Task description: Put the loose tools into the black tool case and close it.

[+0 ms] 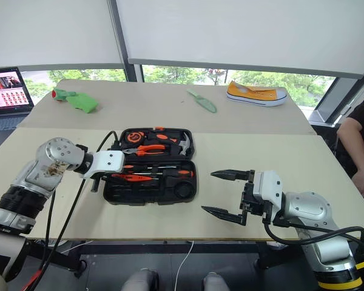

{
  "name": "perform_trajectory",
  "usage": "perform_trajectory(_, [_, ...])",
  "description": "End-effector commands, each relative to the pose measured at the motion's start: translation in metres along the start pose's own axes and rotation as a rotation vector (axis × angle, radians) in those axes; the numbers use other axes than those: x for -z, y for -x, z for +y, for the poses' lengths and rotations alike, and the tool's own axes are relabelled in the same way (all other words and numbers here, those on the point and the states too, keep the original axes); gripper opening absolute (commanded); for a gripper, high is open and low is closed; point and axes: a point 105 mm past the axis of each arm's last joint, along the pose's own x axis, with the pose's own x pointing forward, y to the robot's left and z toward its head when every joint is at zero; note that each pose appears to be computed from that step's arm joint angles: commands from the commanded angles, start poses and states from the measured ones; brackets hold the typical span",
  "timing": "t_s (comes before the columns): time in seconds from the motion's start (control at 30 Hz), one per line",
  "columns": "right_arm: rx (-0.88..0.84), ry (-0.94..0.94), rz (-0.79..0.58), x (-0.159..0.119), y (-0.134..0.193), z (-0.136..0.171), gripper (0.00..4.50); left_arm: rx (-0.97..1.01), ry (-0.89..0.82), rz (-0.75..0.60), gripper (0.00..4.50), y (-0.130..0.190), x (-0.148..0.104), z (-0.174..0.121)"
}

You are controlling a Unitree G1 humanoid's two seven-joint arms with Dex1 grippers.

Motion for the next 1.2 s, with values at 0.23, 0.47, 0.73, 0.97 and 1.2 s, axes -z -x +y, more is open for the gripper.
perform_trajectory(0.23, [-0.021, 0.011, -0.033, -0.01, -0.002, 0.003, 4.5, 0.08, 0.046, 0.038, 0.47, -0.007, 0.012, -0.022])
perform_trajectory(0.47, [-0.027, 0.003, -0.031, -0.008, -0.003, 0.005, 4.5, -0.065, 0.019, -0.21, 0.47, 0.008, -0.008, -0.005])
perform_trajectory(0.73, [-0.032, -0.012, -0.028, -0.005, -0.002, 0.005, 4.5, -0.042, 0.009, -0.266, 0.47, 0.011, -0.001, -0.012])
perform_trajectory(0.97, [-0.035, -0.016, -0.028, -0.006, -0.002, 0.005, 4.5, -0.082, -0.022, -0.161, 0.47, 0.004, 0.002, -0.002])
perform_trajectory(1.2, [-0.029, -0.025, -0.027, -0.006, -0.002, 0.007, 4.5, -0.019, -0.035, -0.08, 0.47, 0.001, 0.006, -0.004])
